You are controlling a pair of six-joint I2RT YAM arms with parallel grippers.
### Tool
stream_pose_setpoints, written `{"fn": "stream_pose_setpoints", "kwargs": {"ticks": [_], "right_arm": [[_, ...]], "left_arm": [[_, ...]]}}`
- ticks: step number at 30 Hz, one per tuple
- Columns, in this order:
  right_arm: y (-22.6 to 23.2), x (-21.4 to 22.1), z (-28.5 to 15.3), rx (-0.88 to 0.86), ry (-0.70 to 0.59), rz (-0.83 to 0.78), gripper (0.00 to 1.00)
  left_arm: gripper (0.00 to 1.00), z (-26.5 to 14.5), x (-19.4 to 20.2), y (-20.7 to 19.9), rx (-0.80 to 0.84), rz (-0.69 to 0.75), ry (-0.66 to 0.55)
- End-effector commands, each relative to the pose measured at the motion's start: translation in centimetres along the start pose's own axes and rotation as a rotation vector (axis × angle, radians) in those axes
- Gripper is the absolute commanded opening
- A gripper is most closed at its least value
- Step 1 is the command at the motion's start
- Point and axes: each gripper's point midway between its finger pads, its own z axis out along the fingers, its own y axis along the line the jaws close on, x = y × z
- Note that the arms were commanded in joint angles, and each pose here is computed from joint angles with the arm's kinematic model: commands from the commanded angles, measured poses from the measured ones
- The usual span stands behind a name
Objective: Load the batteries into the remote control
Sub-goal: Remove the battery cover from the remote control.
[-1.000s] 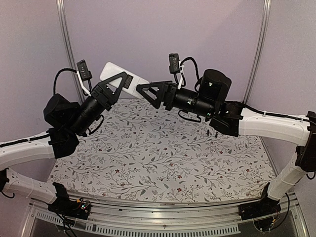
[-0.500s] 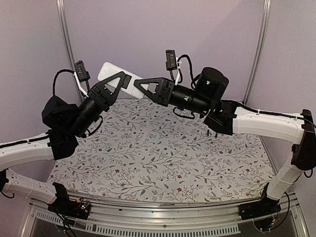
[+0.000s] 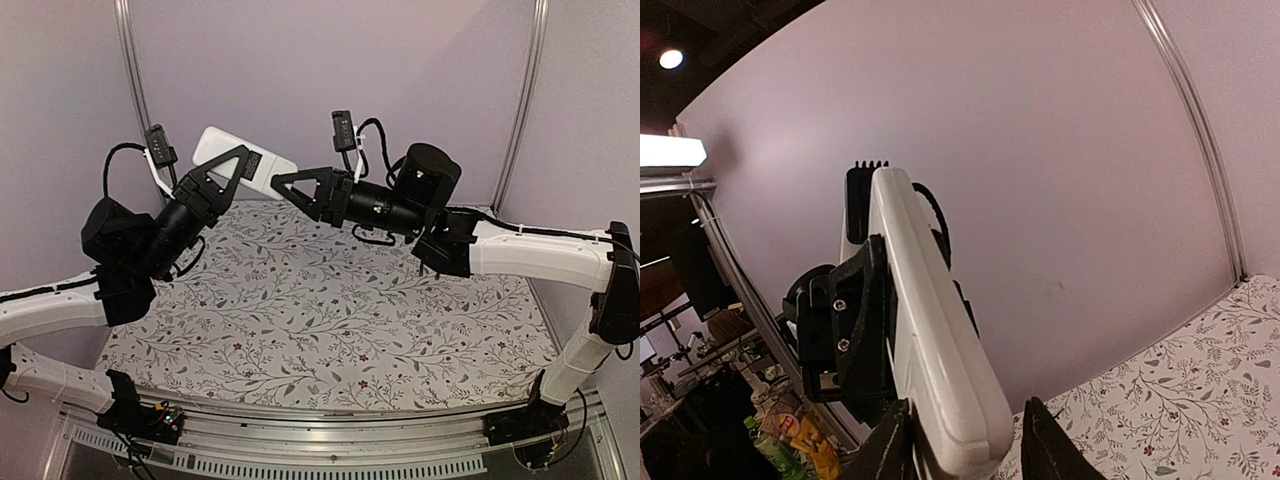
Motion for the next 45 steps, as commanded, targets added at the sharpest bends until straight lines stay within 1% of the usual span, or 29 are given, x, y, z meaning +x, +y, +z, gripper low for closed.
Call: {"fn": "stream_pose_setpoints", "kwargs": {"ticks": [1, 2, 5, 6, 7, 10, 13, 17, 21, 25, 29, 31, 34, 39, 44, 45], "right_arm": [[0.3, 0.1, -0.6, 0.0, 0.016, -0.047, 0.36], [0.3, -0.1, -0.7, 0.001, 0.012, -0.052, 0.33], [0.4, -0.3, -0.8, 0.006, 0.004, -0.063, 0.17], [0.4, -0.4, -0.8, 0.007, 0.003, -0.069, 0.13], [0.4, -0.3, -0.9, 0.007, 0.005, -0.072, 0.12], [0.3, -0.2, -1.4, 0.01, 0.01, -0.084, 0.15], [0.8, -0.2, -2.0, -0.01, 0.018, -0.117, 0.15], [2.4, 0.0, -2.4, -0.078, 0.044, -0.185, 0.2], [2.8, -0.2, -2.7, -0.09, 0.045, -0.219, 0.24], [2.2, -1.1, -2.5, -0.042, 0.012, -0.195, 0.23], [1.7, -1.2, -2.1, -0.02, 0.016, -0.15, 0.27], [1.2, -1.2, -2.0, 0.008, 0.021, -0.129, 0.27], [0.9, -1.5, -1.9, 0.034, 0.033, -0.094, 0.22], [1.6, -1.7, -1.7, 0.01, 0.041, -0.087, 0.13], [1.4, -1.4, -1.7, 0.016, 0.061, -0.074, 0.0], [1.4, -1.3, -1.7, 0.015, 0.064, -0.073, 0.0]], "left_arm": [[0.0, -0.2, -1.5, -1.4, 0.046, -0.009, -0.046], [0.0, -0.1, -1.4, -1.4, 0.047, -0.012, -0.041], [0.0, -0.1, -1.1, -1.3, 0.049, -0.018, -0.033], [0.0, -0.1, -1.1, -1.4, 0.05, -0.016, -0.035], [0.0, -0.1, -1.2, -1.4, 0.05, -0.013, -0.038], [0.0, -0.2, -1.6, -1.5, 0.045, 0.004, -0.046], [0.0, -0.2, -1.7, -1.6, 0.046, 0.009, -0.044], [0.0, 0.1, -1.4, -1.9, 0.066, 0.005, -0.031], [0.0, 0.2, -1.4, -1.8, 0.065, 0.011, -0.031], [0.0, 0.2, -1.2, -1.6, 0.055, 0.013, -0.028], [0.0, 0.1, -1.1, -0.9, 0.019, 0.017, -0.03], [0.0, 0.0, -1.2, -0.8, 0.012, 0.024, -0.033], [0.0, 0.1, -1.4, -0.9, 0.012, 0.031, -0.037], [0.0, 0.4, -1.0, -0.8, 0.014, 0.034, -0.028], [0.0, 0.4, -0.9, -0.7, 0.009, 0.044, -0.024], [0.0, 0.4, -0.9, -0.6, 0.006, 0.047, -0.022]]}}
